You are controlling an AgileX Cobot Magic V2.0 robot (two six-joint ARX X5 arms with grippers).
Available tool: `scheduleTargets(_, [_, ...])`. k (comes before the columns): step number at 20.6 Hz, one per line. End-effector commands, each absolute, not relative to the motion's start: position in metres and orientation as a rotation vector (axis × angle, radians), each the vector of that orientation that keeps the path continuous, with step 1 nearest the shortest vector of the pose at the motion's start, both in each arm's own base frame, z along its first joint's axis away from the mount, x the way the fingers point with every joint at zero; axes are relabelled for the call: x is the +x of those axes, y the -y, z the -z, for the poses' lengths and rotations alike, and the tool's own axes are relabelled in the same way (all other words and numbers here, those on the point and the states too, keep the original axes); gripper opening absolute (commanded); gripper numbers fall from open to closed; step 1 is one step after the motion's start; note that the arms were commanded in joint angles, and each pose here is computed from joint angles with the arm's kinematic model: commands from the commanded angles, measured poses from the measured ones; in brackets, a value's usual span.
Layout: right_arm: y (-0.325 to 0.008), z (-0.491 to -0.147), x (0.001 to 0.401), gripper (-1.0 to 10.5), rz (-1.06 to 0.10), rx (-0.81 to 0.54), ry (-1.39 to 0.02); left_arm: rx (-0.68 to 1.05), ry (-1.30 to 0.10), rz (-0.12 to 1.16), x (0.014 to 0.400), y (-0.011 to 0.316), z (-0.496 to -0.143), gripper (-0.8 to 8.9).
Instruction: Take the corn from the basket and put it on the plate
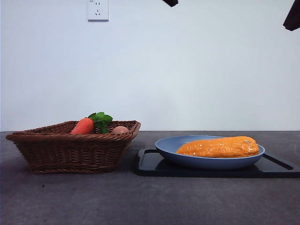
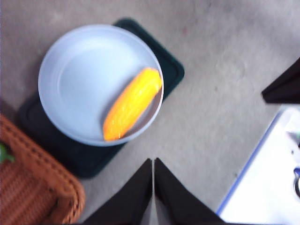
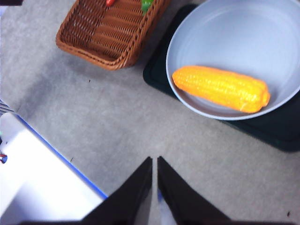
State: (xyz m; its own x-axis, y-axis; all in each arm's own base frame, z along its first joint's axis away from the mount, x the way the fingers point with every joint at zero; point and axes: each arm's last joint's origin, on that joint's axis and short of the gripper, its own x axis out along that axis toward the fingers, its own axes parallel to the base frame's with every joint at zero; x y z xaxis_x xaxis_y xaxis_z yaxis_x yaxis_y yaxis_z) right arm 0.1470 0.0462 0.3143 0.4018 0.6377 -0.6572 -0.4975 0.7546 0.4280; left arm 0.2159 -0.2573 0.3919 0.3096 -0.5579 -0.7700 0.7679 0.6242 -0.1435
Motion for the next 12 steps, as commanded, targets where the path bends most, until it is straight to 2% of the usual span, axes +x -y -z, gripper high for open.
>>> scheduleTargets(1, [-0.047,-0.32,0.15,0.0,-0.735,0.156,-0.873,0.251,-0.828,0.907,0.219,0.264,-0.399,0.07])
scheduleTargets(8, [-0.048,-0.322,0.153,0.0,-0.74,0.148,-0.829,0.19,-0.677,0.933,0.225,0.272,-0.411,0.07])
scheduleTargets(12, [-0.048,-0.323,0.153,0.0,-0.741,0.146,-0.818,0.267,-0.557,0.941,0.233,0.269,-0.416,0.08])
